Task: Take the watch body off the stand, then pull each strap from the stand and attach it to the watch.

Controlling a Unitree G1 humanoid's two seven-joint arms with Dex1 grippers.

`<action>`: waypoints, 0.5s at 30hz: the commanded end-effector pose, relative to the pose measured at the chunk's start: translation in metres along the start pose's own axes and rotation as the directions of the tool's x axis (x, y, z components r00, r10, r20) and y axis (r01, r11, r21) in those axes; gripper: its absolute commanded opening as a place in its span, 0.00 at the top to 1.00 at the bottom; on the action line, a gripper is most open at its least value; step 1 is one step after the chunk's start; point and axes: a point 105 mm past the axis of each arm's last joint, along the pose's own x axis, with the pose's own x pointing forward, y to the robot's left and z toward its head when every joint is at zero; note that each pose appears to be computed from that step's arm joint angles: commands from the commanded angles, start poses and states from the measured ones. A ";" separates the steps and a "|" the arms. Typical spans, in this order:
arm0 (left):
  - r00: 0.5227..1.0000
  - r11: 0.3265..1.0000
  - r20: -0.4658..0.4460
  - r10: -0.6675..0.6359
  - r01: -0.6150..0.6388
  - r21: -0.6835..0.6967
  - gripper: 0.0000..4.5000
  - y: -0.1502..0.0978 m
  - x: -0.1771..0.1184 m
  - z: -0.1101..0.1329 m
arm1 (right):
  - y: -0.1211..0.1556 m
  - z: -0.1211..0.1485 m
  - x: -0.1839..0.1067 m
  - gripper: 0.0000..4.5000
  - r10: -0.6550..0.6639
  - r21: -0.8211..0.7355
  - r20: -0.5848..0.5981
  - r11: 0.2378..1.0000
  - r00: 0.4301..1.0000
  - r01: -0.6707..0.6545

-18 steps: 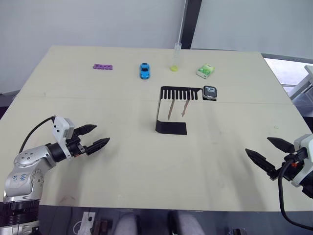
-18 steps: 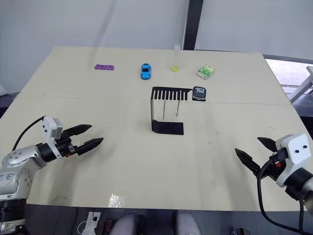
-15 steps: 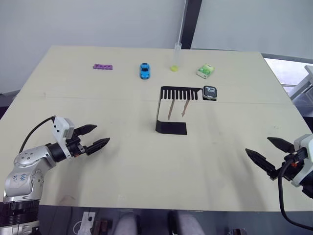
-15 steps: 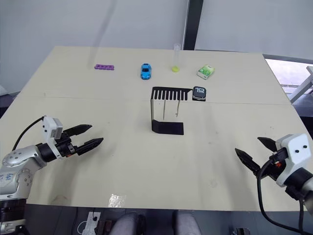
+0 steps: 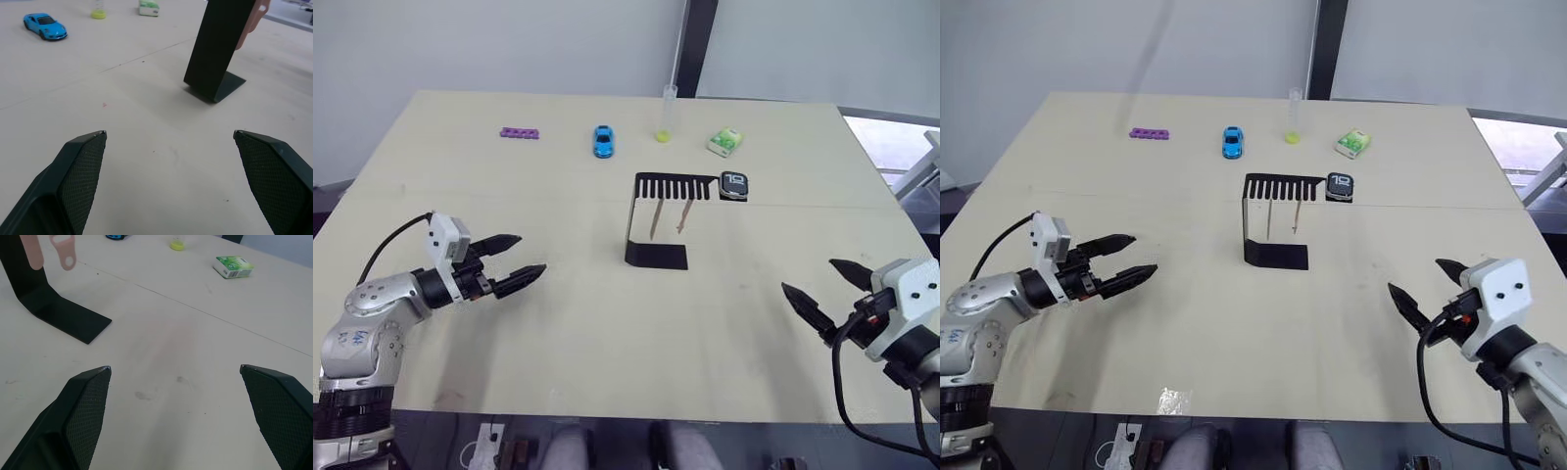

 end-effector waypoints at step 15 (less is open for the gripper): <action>0.888 0.876 0.134 -0.440 0.392 0.280 0.00 -0.049 0.082 0.108 | 0.061 0.110 0.035 0.00 -0.123 0.170 0.311 0.983 0.943 0.072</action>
